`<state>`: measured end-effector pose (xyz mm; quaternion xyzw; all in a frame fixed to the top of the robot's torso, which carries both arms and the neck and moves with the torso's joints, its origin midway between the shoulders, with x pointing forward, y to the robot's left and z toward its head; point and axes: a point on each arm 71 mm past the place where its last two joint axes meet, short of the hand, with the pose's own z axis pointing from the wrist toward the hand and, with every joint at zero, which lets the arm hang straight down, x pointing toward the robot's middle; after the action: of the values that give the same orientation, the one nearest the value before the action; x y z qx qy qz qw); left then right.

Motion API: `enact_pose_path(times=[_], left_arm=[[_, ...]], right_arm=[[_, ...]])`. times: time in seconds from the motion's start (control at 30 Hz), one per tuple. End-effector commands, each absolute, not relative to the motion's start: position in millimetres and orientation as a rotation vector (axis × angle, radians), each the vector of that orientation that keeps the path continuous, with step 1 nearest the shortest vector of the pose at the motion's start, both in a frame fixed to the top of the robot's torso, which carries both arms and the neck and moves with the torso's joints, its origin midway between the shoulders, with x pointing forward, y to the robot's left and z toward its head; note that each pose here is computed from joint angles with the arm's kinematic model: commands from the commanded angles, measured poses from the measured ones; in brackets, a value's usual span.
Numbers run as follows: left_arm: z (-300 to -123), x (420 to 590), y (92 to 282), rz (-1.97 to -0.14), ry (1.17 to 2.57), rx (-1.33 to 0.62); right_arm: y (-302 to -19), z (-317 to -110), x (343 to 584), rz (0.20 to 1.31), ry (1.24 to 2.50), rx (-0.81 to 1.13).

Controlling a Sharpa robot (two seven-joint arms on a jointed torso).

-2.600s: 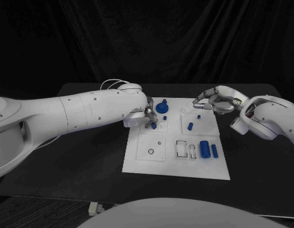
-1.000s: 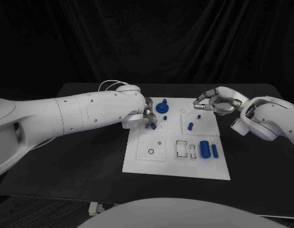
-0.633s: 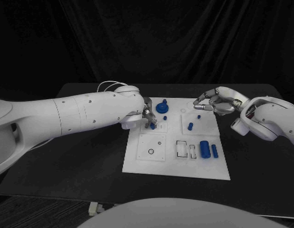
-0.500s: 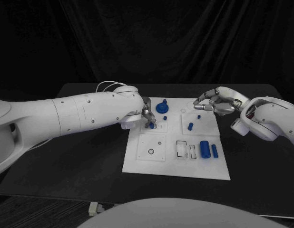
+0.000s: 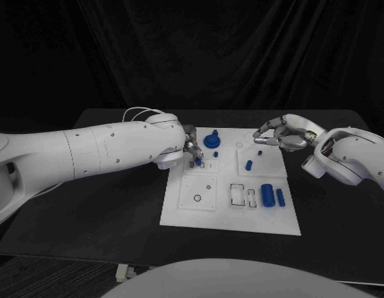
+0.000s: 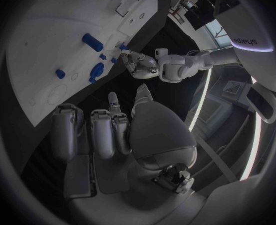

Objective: Assemble the parts on the task board

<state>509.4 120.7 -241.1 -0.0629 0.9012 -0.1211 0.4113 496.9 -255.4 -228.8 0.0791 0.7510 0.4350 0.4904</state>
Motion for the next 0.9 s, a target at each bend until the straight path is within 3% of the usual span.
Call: enact_pose_path(times=[0.03,0.9], left_arm=[[-237.4,509.8,117.5,-0.366,2.201,-0.173],[-241.3,507.9,114.6,-0.372,2.203,-0.175]], right_arm=[[-256.4,-230.7,496.0,1.052,1.813,0.192],[-257.4,-233.4,494.4,1.052,1.794,0.194]])
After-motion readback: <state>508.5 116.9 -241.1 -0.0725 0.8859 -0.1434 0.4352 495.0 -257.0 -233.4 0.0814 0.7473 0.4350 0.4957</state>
